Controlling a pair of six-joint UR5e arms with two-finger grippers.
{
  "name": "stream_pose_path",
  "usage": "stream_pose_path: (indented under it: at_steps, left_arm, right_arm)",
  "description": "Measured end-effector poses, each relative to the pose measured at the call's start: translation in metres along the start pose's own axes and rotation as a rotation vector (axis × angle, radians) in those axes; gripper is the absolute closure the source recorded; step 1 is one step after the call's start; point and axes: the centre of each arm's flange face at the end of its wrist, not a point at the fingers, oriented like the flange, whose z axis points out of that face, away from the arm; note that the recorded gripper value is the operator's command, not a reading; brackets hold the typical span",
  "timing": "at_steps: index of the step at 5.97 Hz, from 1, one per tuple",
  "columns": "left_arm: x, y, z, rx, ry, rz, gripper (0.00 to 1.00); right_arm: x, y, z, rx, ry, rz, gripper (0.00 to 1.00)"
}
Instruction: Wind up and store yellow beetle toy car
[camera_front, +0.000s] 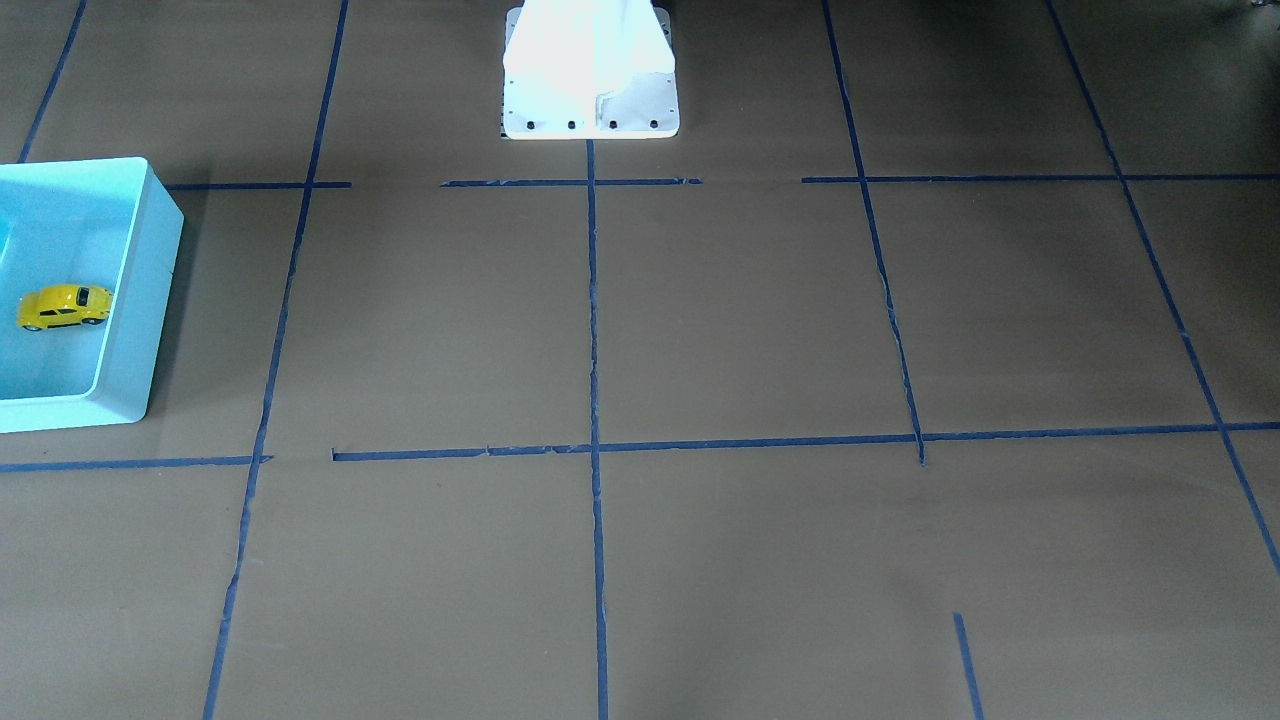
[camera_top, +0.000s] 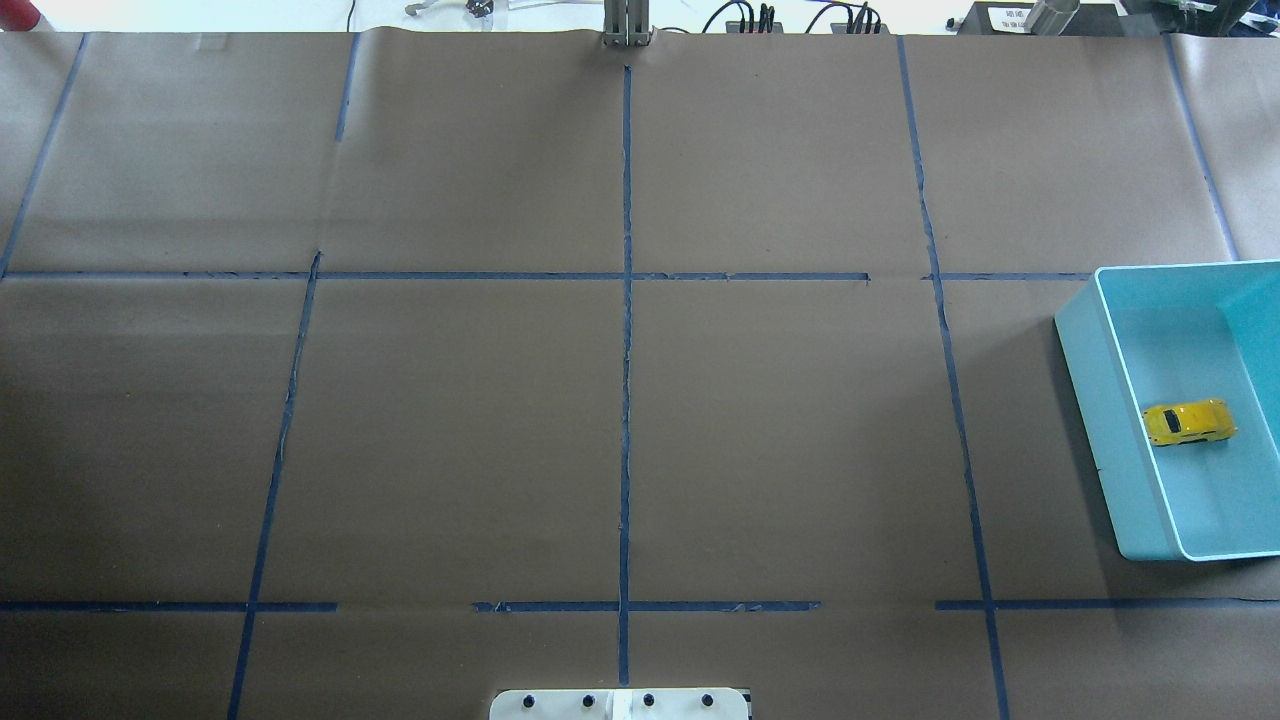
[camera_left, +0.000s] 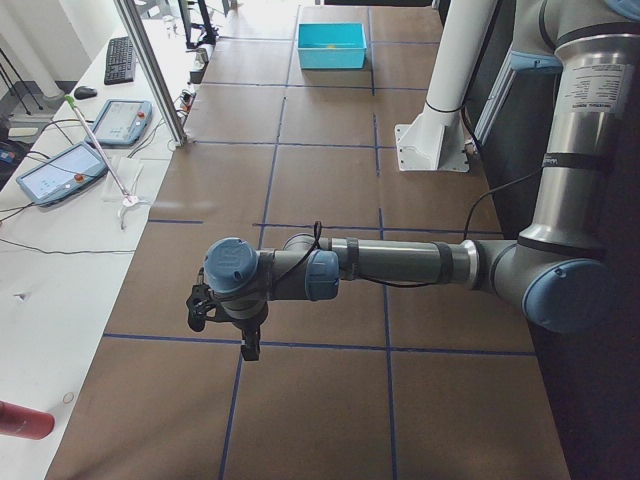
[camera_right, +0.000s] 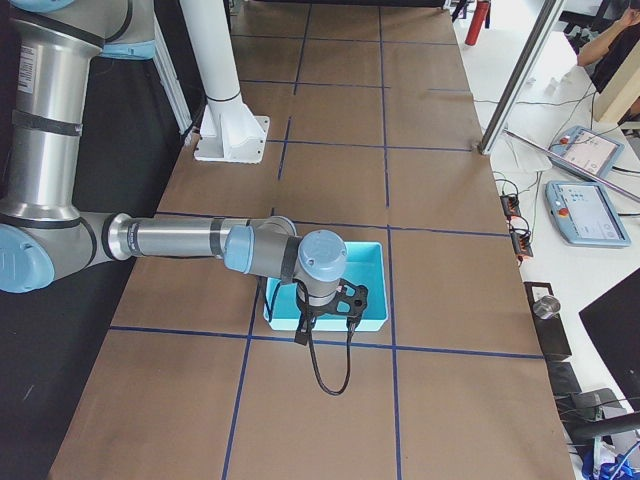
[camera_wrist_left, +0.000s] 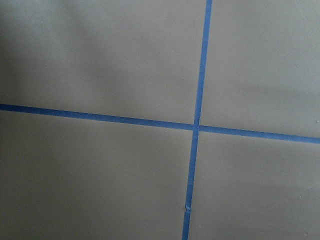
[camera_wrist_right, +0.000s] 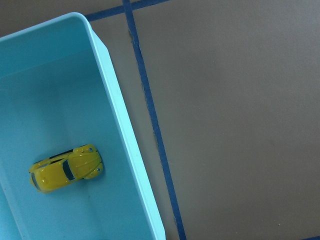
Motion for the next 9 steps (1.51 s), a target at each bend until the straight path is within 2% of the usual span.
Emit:
stream_pose_path:
  at_steps: [3, 9]
  left_arm:
    - [0.0000, 0.0000, 0.0000, 0.000, 0.000, 0.000, 0.00]
    - [0.0000, 0.0000, 0.0000, 0.000, 0.000, 0.000, 0.00]
  right_arm:
    - [-0.0061, -0.0079, -0.0089, 0.025, 0.037, -0.021, 0.00]
    - [-0.0033, -0.0091, -0.0086, 0.028, 0.062, -0.021, 0.00]
